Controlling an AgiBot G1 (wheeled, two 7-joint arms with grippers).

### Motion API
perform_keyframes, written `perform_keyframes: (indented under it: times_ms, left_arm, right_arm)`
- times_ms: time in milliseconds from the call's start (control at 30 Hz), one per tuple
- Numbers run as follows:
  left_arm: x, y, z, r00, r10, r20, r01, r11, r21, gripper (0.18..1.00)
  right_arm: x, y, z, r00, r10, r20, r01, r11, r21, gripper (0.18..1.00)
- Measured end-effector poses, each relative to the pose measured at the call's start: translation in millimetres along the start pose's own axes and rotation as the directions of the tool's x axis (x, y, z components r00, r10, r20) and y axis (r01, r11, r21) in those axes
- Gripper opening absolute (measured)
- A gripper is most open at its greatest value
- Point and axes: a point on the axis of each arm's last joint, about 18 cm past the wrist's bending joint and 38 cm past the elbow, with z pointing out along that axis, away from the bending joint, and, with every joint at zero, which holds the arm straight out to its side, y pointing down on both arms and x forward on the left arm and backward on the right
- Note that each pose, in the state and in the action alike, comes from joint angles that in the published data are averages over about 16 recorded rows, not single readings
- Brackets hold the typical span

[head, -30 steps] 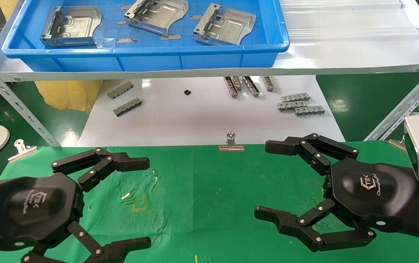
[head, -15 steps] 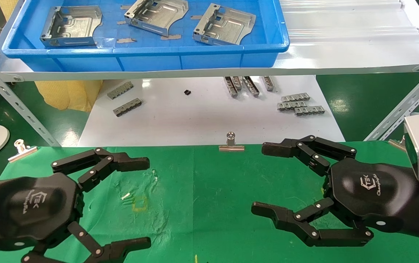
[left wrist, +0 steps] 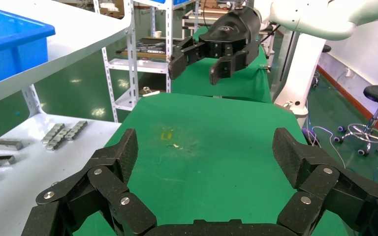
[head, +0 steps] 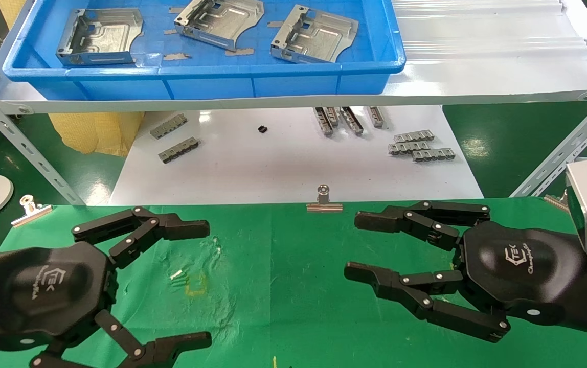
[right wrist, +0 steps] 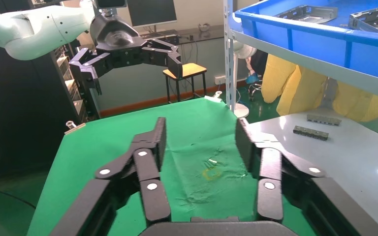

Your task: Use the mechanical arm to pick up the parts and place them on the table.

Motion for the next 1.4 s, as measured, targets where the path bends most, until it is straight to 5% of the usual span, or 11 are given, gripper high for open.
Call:
perform_keyframes:
  times_ms: [467, 900, 1133, 1400]
  left_arm:
    - [0, 0, 0, 1.000, 0.000, 0.000, 0.000, 1.000, 0.000, 1.001]
    - [-8, -9, 2, 1.000, 0.018, 0.018, -0.018, 1.000, 0.002, 1.001]
    - [-45, -35, 7, 0.994, 0.069, 0.085, -0.069, 0.998, -0.001, 1.001]
    - [-135, -75, 25, 0.962, 0.075, 0.261, -0.078, 0.997, 0.002, 1.001]
  right_arm:
    - [0, 0, 0, 1.000, 0.000, 0.000, 0.000, 1.000, 0.000, 0.341]
    - [0, 0, 0, 1.000, 0.000, 0.000, 0.000, 1.000, 0.000, 0.210]
    - [0, 0, 0, 1.000, 0.000, 0.000, 0.000, 1.000, 0.000, 0.193]
    - [0, 0, 0, 1.000, 0.000, 0.000, 0.000, 1.000, 0.000, 0.191]
